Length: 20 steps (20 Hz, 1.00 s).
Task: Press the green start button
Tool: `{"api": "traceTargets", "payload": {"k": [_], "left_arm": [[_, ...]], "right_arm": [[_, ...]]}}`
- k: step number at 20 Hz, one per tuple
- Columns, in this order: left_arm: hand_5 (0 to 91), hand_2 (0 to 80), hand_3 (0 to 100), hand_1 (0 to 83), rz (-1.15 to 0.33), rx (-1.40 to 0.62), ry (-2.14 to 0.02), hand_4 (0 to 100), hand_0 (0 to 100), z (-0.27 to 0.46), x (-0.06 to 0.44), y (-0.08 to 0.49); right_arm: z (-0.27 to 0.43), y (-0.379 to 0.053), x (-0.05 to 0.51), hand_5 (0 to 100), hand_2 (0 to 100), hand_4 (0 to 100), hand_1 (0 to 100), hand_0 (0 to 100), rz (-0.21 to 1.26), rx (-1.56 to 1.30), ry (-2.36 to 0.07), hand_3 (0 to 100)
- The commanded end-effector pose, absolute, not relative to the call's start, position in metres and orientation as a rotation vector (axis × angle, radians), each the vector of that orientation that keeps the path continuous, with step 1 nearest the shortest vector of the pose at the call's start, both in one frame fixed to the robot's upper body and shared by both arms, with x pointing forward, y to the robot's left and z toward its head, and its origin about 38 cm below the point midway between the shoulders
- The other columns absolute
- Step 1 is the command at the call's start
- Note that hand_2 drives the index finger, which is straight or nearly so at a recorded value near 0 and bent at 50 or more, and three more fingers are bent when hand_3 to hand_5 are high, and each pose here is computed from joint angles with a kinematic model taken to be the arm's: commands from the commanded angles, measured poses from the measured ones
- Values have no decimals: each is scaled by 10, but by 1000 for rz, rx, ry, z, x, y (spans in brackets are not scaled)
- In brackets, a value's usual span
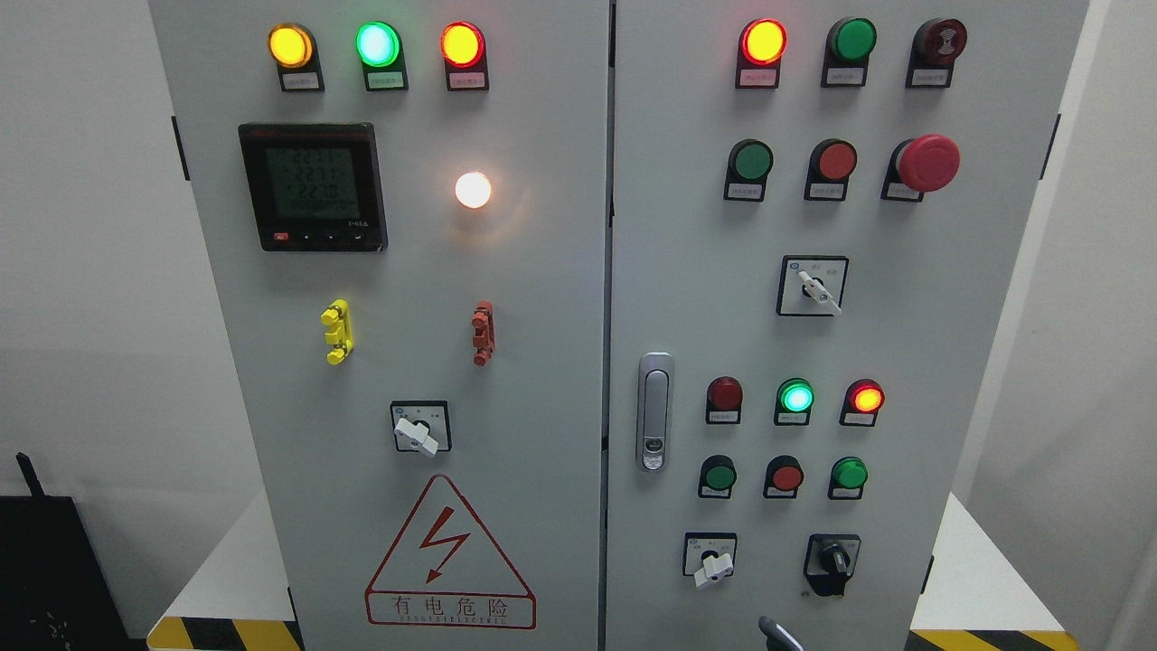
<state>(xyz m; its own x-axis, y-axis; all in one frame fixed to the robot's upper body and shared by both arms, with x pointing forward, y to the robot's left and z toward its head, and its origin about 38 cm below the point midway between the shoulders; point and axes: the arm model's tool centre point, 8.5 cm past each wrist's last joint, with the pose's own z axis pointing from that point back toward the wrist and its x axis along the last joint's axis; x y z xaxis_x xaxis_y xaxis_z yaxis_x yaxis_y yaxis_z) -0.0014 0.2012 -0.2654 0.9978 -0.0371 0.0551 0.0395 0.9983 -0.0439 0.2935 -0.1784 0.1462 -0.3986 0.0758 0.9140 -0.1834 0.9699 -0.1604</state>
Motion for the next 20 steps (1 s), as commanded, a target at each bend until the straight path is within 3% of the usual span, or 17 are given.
{"api": "traceTargets", "payload": {"k": [1,7,12,20], "left_arm": [[0,0,0,556,-38,-45,-55,0,120,-265,-1,201],[0,0,0,556,-38,-45,-55,0,120,-265,-1,201],[0,0,0,556,-38,-45,-55,0,120,-265,-1,201],[0,0,0,556,-37,-45,-55,0,120,-265,-1,201]], "right_arm": [[158,-176,301,0,0,215,325,221,379,-57,-1996,304],[169,-176,311,170,0,389,332,209,497,-267,-2022,460],[177,-182,321,308,0,499,325,417,589,-434,-2020,521],[186,-187,335,408,0,549,311,563,686,-658,-2034,548]]}}
